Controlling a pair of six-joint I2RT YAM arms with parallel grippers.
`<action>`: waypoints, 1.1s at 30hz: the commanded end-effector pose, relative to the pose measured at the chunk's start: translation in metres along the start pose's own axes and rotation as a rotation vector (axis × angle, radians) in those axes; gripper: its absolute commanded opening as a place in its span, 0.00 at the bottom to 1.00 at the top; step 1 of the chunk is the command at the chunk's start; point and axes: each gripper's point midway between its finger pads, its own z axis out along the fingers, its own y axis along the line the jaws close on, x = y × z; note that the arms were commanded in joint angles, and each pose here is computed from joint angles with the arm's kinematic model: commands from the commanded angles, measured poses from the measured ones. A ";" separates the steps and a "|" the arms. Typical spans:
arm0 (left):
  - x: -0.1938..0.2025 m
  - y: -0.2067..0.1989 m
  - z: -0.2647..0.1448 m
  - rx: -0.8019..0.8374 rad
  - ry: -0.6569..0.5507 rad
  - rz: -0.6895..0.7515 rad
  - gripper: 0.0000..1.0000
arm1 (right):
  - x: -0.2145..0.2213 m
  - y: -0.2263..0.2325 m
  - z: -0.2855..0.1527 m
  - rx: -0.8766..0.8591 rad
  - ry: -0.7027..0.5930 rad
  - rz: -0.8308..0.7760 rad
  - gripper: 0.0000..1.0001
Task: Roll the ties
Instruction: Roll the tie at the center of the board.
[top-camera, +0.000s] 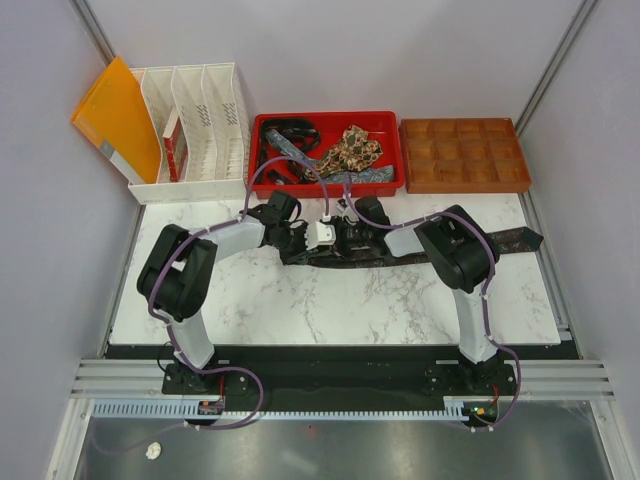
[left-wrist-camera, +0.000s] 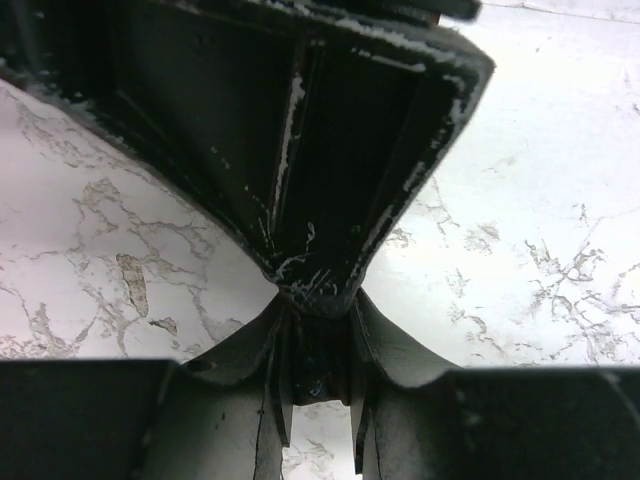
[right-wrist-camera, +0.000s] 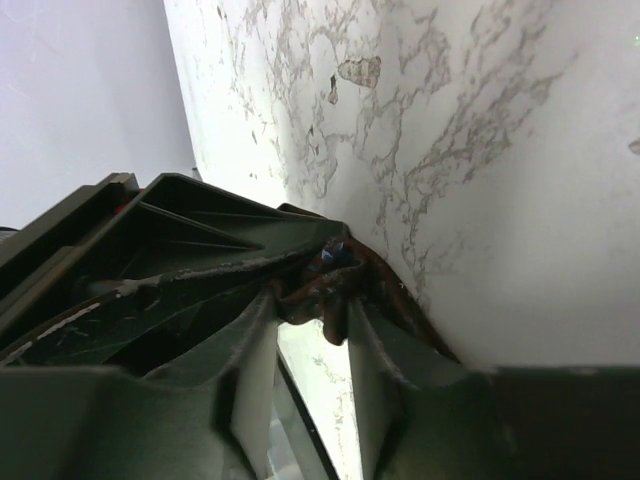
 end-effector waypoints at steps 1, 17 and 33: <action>0.005 0.002 0.004 0.008 0.023 0.032 0.30 | 0.003 -0.008 0.004 0.056 0.001 -0.007 0.22; -0.006 0.009 -0.020 -0.017 -0.069 -0.030 0.61 | 0.013 -0.064 -0.001 0.189 0.038 0.111 0.00; -0.031 0.010 -0.021 0.033 -0.170 0.070 0.38 | 0.004 -0.073 0.002 0.143 0.012 0.195 0.00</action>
